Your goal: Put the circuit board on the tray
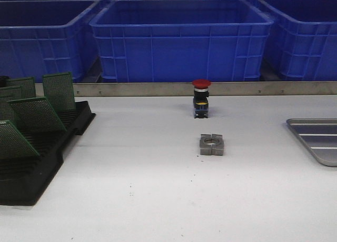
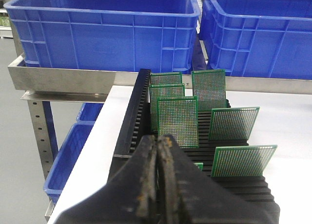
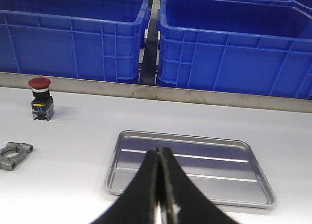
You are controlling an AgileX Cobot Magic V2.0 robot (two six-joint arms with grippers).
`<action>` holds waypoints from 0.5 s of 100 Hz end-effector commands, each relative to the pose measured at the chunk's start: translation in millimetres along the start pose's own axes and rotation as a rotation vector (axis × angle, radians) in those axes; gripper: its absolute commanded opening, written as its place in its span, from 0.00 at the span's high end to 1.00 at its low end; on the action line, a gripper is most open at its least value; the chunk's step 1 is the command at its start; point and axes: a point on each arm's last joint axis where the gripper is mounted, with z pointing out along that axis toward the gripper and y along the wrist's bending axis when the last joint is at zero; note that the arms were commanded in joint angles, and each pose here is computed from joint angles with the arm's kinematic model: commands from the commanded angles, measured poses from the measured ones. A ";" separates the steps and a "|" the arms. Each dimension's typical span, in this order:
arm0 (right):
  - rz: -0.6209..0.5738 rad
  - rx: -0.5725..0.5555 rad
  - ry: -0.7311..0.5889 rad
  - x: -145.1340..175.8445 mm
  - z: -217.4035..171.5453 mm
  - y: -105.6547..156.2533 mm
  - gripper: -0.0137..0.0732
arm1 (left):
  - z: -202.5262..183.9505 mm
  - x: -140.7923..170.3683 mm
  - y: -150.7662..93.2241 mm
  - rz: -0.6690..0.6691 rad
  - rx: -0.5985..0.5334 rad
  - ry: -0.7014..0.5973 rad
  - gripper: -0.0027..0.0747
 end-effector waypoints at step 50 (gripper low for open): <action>-0.016 -0.004 -0.092 -7.4 -1.8 0.4 0.91 | -2.9 -12.8 1.4 -0.086 0.004 -0.234 0.99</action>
